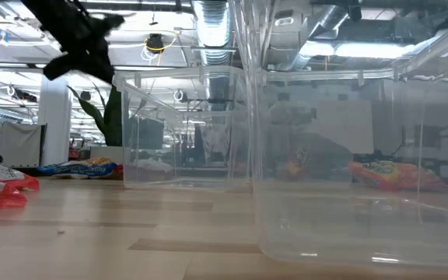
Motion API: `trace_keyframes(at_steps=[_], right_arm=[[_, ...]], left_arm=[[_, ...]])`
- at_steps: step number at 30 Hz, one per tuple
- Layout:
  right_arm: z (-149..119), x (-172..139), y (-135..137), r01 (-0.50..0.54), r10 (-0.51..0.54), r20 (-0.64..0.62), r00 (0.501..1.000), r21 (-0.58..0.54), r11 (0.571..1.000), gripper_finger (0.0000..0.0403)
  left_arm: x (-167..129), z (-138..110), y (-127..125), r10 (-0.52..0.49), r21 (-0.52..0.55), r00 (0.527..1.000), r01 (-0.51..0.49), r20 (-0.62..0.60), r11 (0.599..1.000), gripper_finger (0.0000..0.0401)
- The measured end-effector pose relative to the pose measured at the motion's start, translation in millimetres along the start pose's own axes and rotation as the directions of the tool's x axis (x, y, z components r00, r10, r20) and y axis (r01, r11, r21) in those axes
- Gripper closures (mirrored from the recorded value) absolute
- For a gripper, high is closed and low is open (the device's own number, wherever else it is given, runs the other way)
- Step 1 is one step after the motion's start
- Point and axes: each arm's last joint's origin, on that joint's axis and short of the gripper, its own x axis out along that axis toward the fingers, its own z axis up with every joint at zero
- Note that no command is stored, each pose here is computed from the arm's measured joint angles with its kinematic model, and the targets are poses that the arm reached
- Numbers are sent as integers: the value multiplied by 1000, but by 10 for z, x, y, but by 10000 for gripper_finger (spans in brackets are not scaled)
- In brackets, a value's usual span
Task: Sort Maruchan noodles
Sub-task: Put the red noodle pack into the top transparent bin
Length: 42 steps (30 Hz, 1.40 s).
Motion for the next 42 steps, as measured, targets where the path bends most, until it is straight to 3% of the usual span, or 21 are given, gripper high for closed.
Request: trace_keyframes(at_steps=[7, 16, 22, 29, 37, 40, 42], right_arm=[[0, 0, 0, 0, 0, 0, 1000, 0, 1000, 177], [-11, 0, -8, 7, -7, -11, 1000, 5, 1000, 177], [-28, 0, -20, 20, -20, -29, 999, 6, 1000, 177], [-28, 0, -20, 20, -19, -29, 999, 6, 1000, 177], [-28, 0, -20, 19, -19, -29, 999, 7, 1000, 177], [-29, 1, -20, 19, -19, -29, 999, 6, 1000, 177], [-29, 0, -20, 19, -19, -29, 999, 6, 1000, 177]], left_arm=[[472, 28, 26, 70, 53, 984, -63, -164, 997, 351], [1032, 56, 56, 130, -3, 973, -133, -191, 991, 231], [1367, 5, 111, 157, -23, 961, -166, -229, 986, 188], [1633, -141, 158, 234, -17, 935, -247, -265, 969, 185], [1726, -247, 140, 301, 24, 920, -305, -252, 952, 190], [1722, -260, 129, 306, 33, 919, -308, -249, 951, 223], [1718, -269, 132, 312, 38, 916, -313, -253, 949, 269]])
